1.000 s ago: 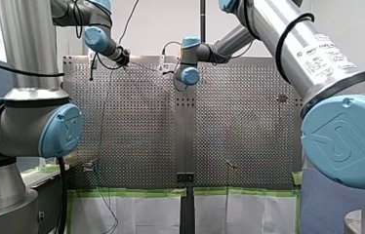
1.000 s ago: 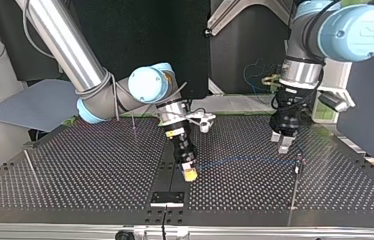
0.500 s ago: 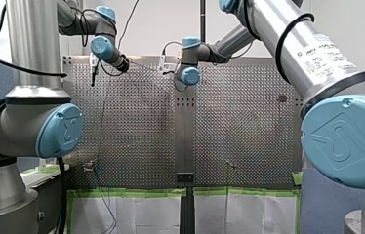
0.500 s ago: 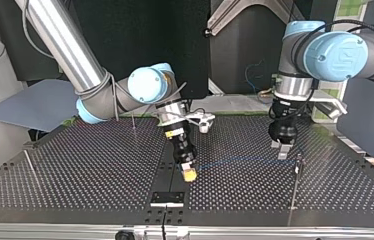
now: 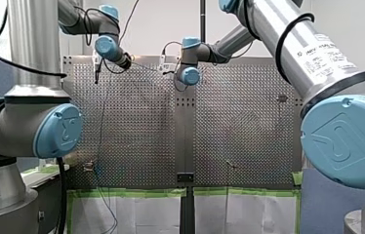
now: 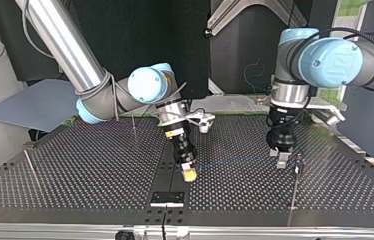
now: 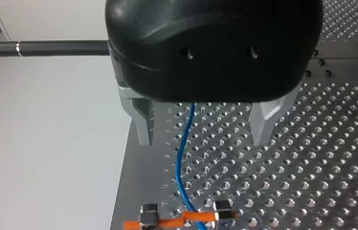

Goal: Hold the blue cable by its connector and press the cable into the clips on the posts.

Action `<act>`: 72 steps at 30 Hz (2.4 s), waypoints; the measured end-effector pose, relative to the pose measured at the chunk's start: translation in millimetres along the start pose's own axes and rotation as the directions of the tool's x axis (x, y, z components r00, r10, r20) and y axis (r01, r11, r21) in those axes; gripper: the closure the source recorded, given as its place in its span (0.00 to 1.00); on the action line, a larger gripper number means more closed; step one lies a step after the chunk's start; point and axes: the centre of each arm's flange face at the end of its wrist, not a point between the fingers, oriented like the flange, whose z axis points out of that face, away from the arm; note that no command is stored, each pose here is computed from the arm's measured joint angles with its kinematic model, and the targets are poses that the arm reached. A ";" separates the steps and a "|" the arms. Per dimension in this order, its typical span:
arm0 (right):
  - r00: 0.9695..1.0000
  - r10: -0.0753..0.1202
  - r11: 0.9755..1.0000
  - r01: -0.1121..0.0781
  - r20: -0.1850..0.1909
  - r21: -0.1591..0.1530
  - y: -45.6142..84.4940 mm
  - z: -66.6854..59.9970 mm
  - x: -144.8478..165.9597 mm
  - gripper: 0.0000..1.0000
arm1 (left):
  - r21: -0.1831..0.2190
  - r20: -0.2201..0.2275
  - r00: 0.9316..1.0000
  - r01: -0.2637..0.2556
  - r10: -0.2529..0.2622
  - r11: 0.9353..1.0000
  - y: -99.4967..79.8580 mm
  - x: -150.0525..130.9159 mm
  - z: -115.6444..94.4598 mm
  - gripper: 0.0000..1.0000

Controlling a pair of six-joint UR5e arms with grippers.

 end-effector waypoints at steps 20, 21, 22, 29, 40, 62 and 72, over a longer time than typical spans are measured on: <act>1.000 0.002 1.000 -0.002 0.003 0.005 -3.8 -1.0 -0.4 1.00 | -0.052 0.021 1.000 -0.001 0.002 0.999 -18.5 2.1 34.5 0.01; 1.000 0.003 1.000 -0.003 0.003 0.005 -3.9 -1.0 -0.5 1.00 | -0.055 0.023 1.000 -0.001 0.002 0.998 -18.5 1.9 34.5 0.01; 1.000 0.003 1.000 -0.003 0.003 0.005 -3.8 -1.0 -0.7 1.00 | -0.058 0.024 1.000 -0.001 0.002 0.998 -18.4 1.7 34.6 0.01; 1.000 0.004 1.000 -0.004 0.004 0.007 -4.1 -1.1 -0.6 1.00 | -0.078 0.034 0.999 -0.002 0.005 0.997 -17.3 0.7 35.4 0.01; 1.000 0.004 1.000 -0.004 0.004 0.007 -4.2 -1.2 -0.8 1.00 | -0.116 0.034 0.999 -0.026 0.030 0.993 -16.4 0.7 34.2 0.77; 1.000 0.004 1.000 -0.004 0.006 0.007 -4.2 -1.3 -0.9 1.00 | -0.159 0.034 0.998 -0.038 0.044 0.987 -17.3 1.8 31.5 1.00; 0.998 -0.002 0.999 0.005 0.060 -0.039 11.5 -15.9 -28.5 1.00 | -0.135 0.006 0.999 -0.033 0.034 0.990 -31.0 41.5 23.7 1.00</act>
